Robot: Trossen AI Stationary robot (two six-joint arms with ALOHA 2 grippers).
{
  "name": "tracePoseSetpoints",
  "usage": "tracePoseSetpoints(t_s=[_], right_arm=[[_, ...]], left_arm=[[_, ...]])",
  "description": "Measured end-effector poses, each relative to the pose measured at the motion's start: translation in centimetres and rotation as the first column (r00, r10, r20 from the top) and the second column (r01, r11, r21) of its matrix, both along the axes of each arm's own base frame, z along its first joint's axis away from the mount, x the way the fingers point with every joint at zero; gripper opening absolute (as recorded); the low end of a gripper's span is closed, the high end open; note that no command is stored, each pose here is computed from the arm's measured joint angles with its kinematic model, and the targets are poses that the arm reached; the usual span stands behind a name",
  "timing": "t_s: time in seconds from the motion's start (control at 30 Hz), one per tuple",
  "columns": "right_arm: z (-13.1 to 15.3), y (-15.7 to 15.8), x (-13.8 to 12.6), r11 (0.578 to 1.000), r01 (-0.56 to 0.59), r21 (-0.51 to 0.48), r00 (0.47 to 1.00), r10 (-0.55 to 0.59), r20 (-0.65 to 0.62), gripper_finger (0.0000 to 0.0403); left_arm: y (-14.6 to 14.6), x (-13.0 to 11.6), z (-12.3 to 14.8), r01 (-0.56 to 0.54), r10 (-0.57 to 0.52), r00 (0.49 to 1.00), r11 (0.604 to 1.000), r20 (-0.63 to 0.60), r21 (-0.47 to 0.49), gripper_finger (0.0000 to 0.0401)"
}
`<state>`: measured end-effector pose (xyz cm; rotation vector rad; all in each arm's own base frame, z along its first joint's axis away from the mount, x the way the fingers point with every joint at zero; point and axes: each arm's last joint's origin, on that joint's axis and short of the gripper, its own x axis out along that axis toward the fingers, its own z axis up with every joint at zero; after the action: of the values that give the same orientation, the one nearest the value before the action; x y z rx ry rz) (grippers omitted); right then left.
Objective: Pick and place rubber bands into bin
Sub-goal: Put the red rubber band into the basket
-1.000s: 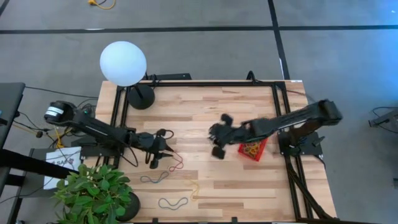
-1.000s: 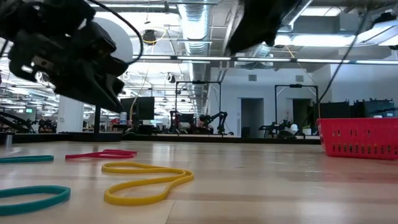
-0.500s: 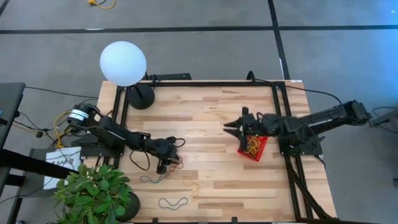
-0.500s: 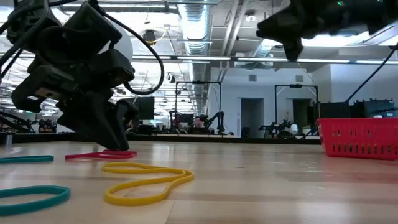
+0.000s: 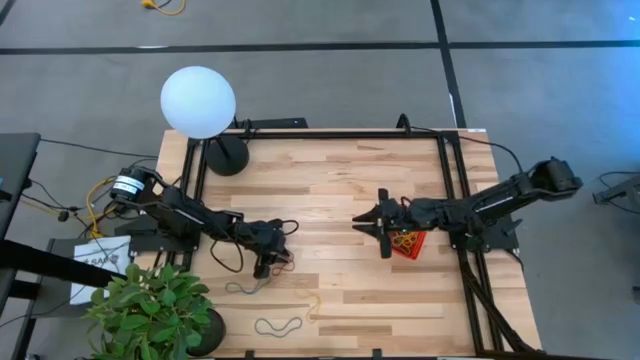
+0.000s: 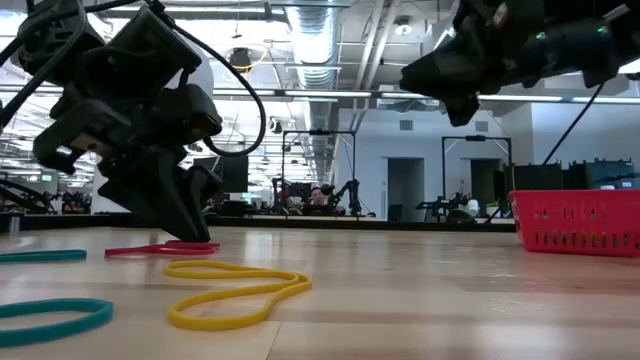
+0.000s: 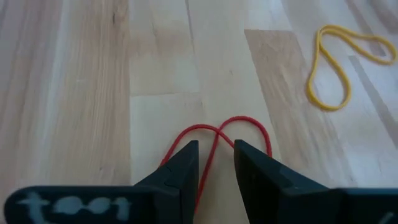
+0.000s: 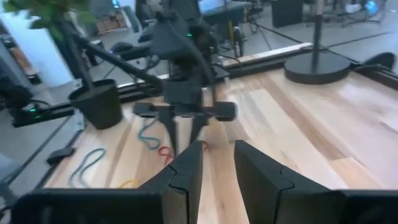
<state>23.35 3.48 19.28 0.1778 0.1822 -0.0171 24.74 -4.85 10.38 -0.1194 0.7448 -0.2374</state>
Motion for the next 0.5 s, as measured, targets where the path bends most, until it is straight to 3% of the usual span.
tracePoseSetpoints(t_s=[0.13, 0.3, 0.5], right_arm=[[-0.1, -0.7, 0.7, 0.999, 0.037, 0.005, 0.999, -0.037, -0.015, 0.0087], [-0.4, -0.8, 0.9, 0.991, 0.063, 0.121, 0.997, -0.058, -0.041, 0.0087], [-0.5, -0.4, 0.9, 0.991, 0.047, 0.122, 0.998, -0.042, -0.046, 0.0087]], left_arm=[[-0.6, 0.7, 0.7, 0.007, -0.006, 1.000, 0.999, 0.020, -0.032, 0.0091], [-1.1, 1.2, 1.3, 0.028, -0.028, 0.999, 1.000, 0.026, -0.013, 0.0091], [-1.0, 0.9, 0.9, -0.038, 0.038, 0.999, 0.998, -0.019, 0.045, 0.0091]])
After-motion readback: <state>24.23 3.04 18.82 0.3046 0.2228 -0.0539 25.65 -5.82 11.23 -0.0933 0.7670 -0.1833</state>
